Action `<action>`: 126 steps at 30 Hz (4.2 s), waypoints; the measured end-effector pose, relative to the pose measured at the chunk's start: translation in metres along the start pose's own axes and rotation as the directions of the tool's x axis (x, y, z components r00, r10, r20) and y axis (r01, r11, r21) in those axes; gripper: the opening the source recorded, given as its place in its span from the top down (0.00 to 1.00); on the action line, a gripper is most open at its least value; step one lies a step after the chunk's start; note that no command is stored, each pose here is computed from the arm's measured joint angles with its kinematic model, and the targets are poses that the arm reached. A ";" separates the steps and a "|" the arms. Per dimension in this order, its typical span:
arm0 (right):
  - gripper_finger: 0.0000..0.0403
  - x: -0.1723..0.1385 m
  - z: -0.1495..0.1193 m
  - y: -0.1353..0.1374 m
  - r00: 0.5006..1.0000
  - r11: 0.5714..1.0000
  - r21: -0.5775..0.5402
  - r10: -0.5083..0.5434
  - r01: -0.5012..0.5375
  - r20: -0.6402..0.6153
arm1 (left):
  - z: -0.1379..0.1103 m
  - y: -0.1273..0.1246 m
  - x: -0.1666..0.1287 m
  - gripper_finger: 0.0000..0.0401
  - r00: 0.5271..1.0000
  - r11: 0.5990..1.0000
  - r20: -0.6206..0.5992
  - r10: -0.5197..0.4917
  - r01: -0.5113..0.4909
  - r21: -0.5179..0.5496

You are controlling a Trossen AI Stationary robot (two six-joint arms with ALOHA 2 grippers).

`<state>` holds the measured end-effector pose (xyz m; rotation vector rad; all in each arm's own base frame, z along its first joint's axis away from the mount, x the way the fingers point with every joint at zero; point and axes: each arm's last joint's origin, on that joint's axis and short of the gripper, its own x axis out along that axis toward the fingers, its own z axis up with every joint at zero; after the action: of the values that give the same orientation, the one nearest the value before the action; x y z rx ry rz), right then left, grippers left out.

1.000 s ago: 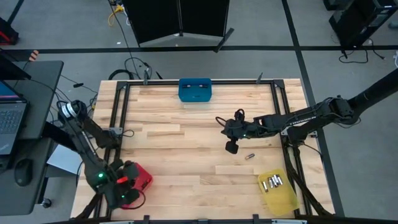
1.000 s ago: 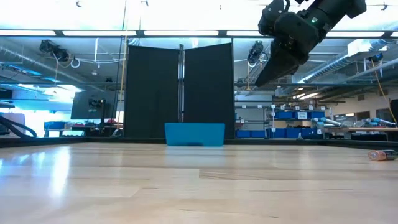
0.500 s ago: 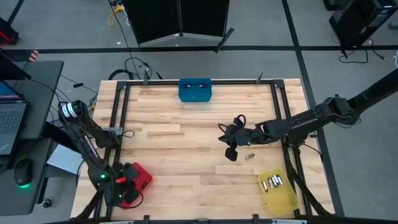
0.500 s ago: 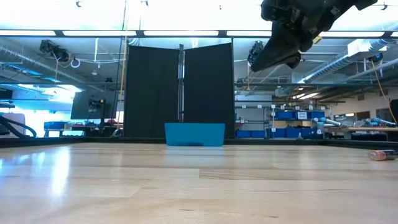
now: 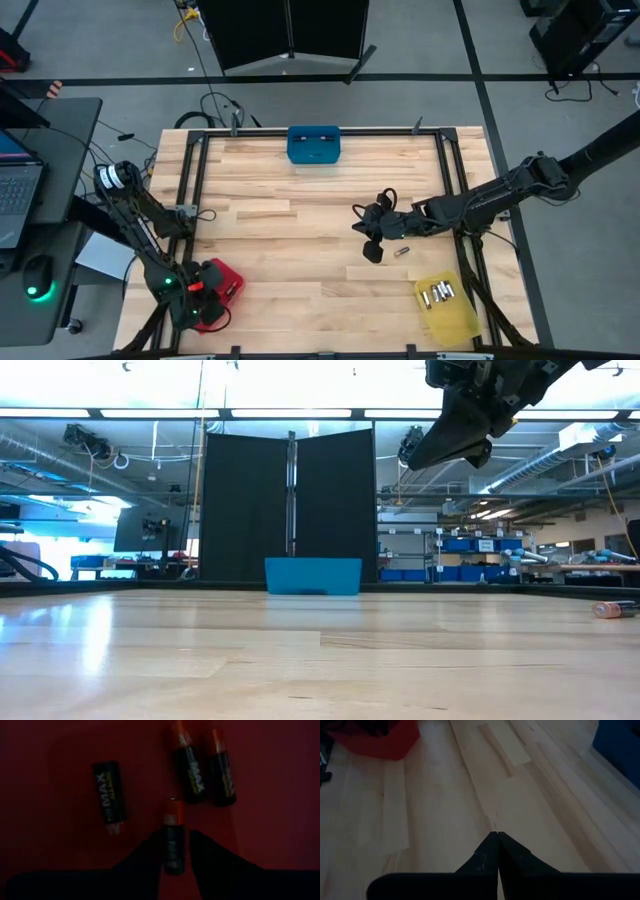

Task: Sort batteries
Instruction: Put the black-red battery into the red bin, then put the black-brown battery into the blue bin

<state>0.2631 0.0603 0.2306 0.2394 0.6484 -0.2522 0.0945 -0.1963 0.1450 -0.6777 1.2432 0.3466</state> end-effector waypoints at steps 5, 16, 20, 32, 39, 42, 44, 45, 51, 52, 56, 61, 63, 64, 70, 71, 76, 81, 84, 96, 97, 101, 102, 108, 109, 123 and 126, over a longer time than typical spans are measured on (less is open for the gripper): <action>0.97 0.000 0.000 0.000 1.000 1.000 -0.001 0.000 0.000 0.000 | -0.001 -0.003 -0.003 0.65 1.000 1.000 -0.017 -0.002 0.002 0.021; 0.97 0.001 -0.001 -0.004 1.000 0.999 -0.036 -0.019 0.018 -0.017 | 0.005 -0.028 -0.041 0.65 0.997 0.998 0.064 0.052 -0.054 0.043; 0.97 0.001 0.000 -0.003 1.000 0.998 -0.066 -0.016 0.015 -0.013 | 0.014 -0.032 -0.052 0.70 0.975 0.997 0.213 0.063 -0.073 0.040; 0.97 0.003 0.010 -0.005 0.998 0.991 -0.131 0.039 -0.033 0.050 | 0.052 -0.035 -0.054 0.98 0.798 0.967 0.601 0.052 -0.189 0.168; 0.97 0.000 -0.007 -0.005 0.997 0.997 -0.063 -0.046 0.042 -0.070 | 0.082 -0.044 -0.049 0.99 0.790 0.915 0.612 -0.017 -0.234 0.328; 0.97 -0.004 -0.018 -0.004 0.986 0.996 -0.044 -0.079 0.074 -0.148 | 0.096 -0.045 -0.038 0.99 0.792 0.879 0.597 -0.124 -0.192 0.436; 0.96 -0.007 -0.025 0.000 0.978 0.996 -0.039 -0.087 0.081 -0.188 | 0.107 -0.043 -0.029 0.99 0.776 0.855 0.600 -0.196 -0.164 0.491; 0.96 -0.009 -0.028 0.002 0.975 0.996 -0.039 -0.089 0.082 -0.204 | 0.112 -0.040 -0.024 0.99 0.766 0.841 0.599 -0.233 -0.151 0.520; 0.95 -0.020 -0.047 0.011 0.939 0.997 -0.010 -0.078 0.080 -0.336 | 0.147 -0.021 -0.003 0.99 0.660 0.726 0.534 -0.528 0.024 0.688; 0.95 -0.022 -0.051 0.011 0.926 0.996 -0.002 -0.083 0.089 -0.369 | 0.152 -0.017 -0.002 0.99 0.630 0.713 0.536 -0.562 0.040 0.700; 0.91 -0.031 -0.064 0.010 0.868 0.989 0.038 -0.105 0.141 -0.485 | 0.167 -0.006 -0.004 0.99 0.540 0.685 0.564 -0.625 0.034 0.727; 0.83 -0.040 -0.075 0.009 0.807 0.986 -0.019 -0.149 0.168 -0.571 | 0.176 0.000 -0.004 0.99 0.524 0.659 0.589 -0.615 -0.068 0.749; 0.80 -0.042 -0.077 0.008 0.794 0.986 -0.069 -0.164 0.152 -0.585 | 0.179 0.001 -0.004 0.99 0.524 0.655 0.598 -0.607 -0.097 0.749; 0.78 -0.042 -0.077 0.008 0.791 0.986 -0.092 -0.167 0.140 -0.589 | 0.180 0.002 -0.004 0.99 0.524 0.652 0.602 -0.603 -0.112 0.750; 0.69 -0.041 -0.077 0.008 0.785 0.982 -0.184 -0.143 0.038 -0.603 | 0.181 0.005 -0.001 0.99 0.559 0.651 0.595 -0.577 -0.125 0.748; 0.69 -0.040 -0.077 0.007 0.784 0.982 -0.188 -0.137 0.027 -0.606 | 0.180 0.005 0.000 0.99 0.562 0.651 0.595 -0.575 -0.126 0.749; 0.67 -0.029 -0.087 -0.002 0.778 0.983 -0.182 -0.106 -0.011 -0.619 | 0.180 0.005 0.000 0.99 0.564 0.667 0.599 -0.568 -0.111 0.737; 0.66 -0.021 -0.099 -0.013 0.764 0.974 -0.221 -0.108 -0.046 -0.636 | 0.180 0.005 0.001 0.99 0.567 0.684 0.601 -0.563 -0.088 0.724; 0.66 -0.020 -0.106 -0.019 0.748 0.960 -0.271 -0.129 -0.070 -0.651 | 0.181 0.006 0.001 0.99 0.566 0.693 0.606 -0.559 -0.082 0.716; 0.67 -0.007 -0.128 -0.036 0.757 0.962 -0.241 -0.064 -0.125 -0.651 | 0.181 0.006 0.001 0.99 0.567 0.713 0.625 -0.537 -0.092 0.695; 0.67 -0.006 -0.128 -0.037 0.758 0.963 -0.241 -0.067 -0.121 -0.648 | 0.181 0.007 0.001 0.99 0.570 0.714 0.626 -0.532 -0.095 0.694; 0.71 -0.004 -0.125 -0.040 0.762 0.968 -0.220 -0.055 -0.117 -0.645 | 0.181 0.008 0.002 0.99 0.572 0.729 0.646 -0.506 -0.117 0.674; 0.72 -0.003 -0.125 -0.041 0.761 0.971 -0.207 -0.045 -0.119 -0.647 | 0.181 0.008 0.002 0.99 0.573 0.730 0.647 -0.504 -0.118 0.673; 0.86 0.001 -0.120 -0.046 0.758 0.970 -0.198 -0.022 -0.143 -0.651 | 0.184 0.009 0.004 0.99 0.569 0.740 0.673 -0.472 -0.159 0.653; 0.86 0.002 -0.118 -0.047 0.762 0.971 -0.195 -0.019 -0.141 -0.647 | 0.185 0.010 0.004 0.99 0.567 0.745 0.679 -0.467 -0.162 0.647; 0.86 0.036 -0.033 -0.082 0.997 0.983 -0.174 -0.065 0.058 -0.032 | 0.182 0.028 0.011 0.99 0.529 0.818 0.767 -0.362 -0.213 0.534; 0.86 0.038 -0.011 -0.104 0.993 0.986 -0.112 -0.121 0.122 0.010 | 0.179 0.033 0.013 0.99 0.518 0.825 0.773 -0.366 -0.203 0.527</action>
<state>0.2551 -0.0401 0.1839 0.0907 0.6723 -0.3319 0.2134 -0.0575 0.1525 0.0248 0.2663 0.1579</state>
